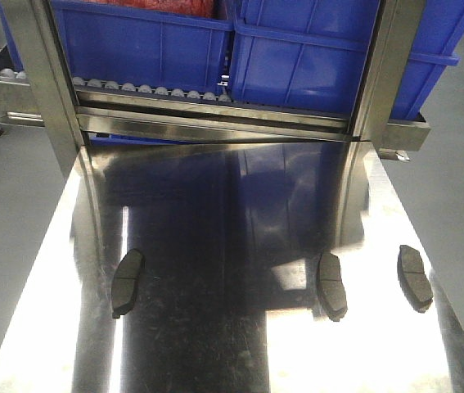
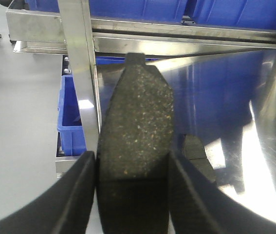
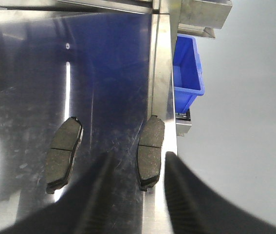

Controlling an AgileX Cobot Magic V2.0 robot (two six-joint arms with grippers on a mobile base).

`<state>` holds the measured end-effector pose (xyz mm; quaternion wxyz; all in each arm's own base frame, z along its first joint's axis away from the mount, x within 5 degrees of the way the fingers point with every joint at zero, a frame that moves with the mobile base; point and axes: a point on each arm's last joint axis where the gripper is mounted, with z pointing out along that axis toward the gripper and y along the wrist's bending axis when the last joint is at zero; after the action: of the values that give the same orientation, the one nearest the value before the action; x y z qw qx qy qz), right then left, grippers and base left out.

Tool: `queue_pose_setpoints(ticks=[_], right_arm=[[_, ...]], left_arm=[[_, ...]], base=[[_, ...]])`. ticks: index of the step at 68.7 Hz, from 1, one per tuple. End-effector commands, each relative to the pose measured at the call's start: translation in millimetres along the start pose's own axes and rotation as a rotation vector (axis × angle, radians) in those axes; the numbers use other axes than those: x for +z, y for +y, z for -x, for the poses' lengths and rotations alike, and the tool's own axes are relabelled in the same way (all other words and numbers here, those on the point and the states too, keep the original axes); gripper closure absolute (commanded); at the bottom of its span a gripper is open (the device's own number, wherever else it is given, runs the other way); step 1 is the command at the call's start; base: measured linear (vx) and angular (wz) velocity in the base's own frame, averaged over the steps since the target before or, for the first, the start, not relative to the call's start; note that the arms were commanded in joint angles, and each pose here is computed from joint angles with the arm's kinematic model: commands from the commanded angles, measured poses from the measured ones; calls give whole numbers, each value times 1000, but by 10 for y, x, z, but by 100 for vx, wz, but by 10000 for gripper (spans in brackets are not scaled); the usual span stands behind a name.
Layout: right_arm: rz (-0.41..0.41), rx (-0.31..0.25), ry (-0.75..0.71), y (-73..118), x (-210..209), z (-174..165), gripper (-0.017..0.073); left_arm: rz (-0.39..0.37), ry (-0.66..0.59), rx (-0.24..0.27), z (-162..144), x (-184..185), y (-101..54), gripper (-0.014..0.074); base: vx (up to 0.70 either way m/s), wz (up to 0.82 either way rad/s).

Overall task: Move and align brake pads A on conveyor
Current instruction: 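Lower the right gripper onto the outermost brake pad on its side and grasp it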

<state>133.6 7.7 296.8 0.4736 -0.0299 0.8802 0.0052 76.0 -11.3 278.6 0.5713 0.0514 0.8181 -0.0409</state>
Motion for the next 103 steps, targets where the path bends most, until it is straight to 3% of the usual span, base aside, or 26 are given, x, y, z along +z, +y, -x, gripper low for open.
queue_pose_setpoints(ticks=[1,12,25,44,58,77,103], right_arm=[[-7,-8,-110,-10,-55,173,50],[-7,-8,-100,-10,-54,164,-172],[-2,16,-133,-7,-11,232,-150],[-13,52,161,-5,594,502,-78],[-55,121,298,-21,1062,601,-22],[-78,116,500,-17,1667,493,-14],[-77,130,628,8,2167,262,-10]], left_arm=[[11,-115,-23,166,-32,11,485],[11,-115,-23,166,-32,11,485],[11,-115,-23,166,-32,11,485],[11,-115,-23,166,-32,11,485],[11,-115,-23,166,-32,11,485],[11,-115,-23,166,-32,11,485],[11,-115,-23,166,-32,11,485]], base=[[0,0],[0,0],[0,0],[0,0],[0,0],[0,0],[0,0]])
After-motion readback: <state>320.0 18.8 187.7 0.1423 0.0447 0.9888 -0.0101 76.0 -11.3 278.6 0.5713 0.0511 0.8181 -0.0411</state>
